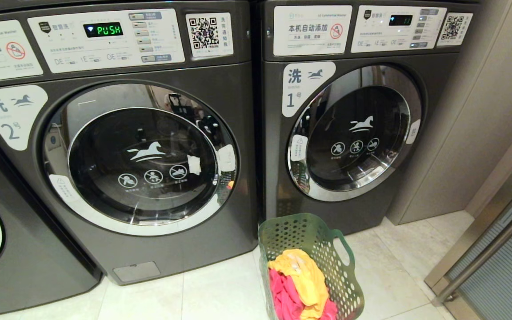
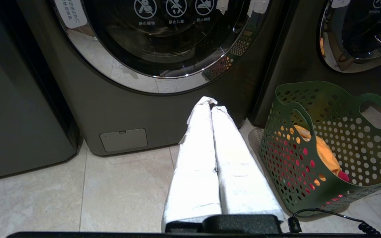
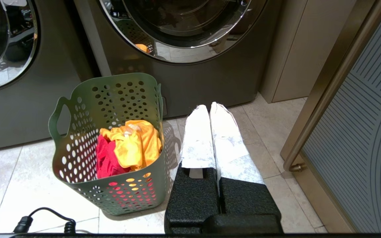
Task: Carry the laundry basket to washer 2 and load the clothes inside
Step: Open the lid of the washing machine
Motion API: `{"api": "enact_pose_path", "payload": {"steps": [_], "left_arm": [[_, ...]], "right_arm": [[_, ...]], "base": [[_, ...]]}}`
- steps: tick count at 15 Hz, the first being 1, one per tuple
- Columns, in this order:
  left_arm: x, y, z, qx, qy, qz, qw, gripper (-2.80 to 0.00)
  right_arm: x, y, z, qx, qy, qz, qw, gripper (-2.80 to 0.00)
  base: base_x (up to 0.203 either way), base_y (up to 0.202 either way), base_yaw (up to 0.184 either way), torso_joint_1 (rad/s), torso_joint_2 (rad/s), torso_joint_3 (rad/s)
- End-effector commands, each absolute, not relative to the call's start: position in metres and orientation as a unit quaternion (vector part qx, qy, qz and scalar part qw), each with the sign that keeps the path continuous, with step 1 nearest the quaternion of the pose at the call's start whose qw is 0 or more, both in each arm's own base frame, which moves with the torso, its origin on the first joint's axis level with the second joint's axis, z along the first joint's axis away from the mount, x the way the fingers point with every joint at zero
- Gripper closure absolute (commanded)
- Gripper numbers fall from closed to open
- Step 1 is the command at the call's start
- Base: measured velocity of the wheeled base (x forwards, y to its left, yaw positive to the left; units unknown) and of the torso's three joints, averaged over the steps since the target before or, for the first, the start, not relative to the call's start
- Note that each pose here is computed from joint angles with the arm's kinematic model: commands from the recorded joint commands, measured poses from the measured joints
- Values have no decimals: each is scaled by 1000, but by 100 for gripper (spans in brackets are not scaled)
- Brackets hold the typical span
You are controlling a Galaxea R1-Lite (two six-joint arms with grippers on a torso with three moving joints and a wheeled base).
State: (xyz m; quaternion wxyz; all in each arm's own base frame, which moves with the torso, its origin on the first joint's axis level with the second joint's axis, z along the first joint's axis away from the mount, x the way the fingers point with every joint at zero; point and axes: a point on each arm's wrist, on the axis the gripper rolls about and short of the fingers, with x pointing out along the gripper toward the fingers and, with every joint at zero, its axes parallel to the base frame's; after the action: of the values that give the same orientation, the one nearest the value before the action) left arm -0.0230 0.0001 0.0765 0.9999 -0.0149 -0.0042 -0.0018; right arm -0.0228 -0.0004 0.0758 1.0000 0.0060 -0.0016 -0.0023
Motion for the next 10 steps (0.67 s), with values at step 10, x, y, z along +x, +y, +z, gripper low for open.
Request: {"api": "enact_pose_path", "payload": {"steps": [10], "left_arm": [[-23, 0, 76, -15, -5, -2, 1000, 0]], "right_arm": [[-23, -1, 76, 8, -2, -4, 1000, 0]], "base": [[0, 0, 0, 0, 0, 0]]}}
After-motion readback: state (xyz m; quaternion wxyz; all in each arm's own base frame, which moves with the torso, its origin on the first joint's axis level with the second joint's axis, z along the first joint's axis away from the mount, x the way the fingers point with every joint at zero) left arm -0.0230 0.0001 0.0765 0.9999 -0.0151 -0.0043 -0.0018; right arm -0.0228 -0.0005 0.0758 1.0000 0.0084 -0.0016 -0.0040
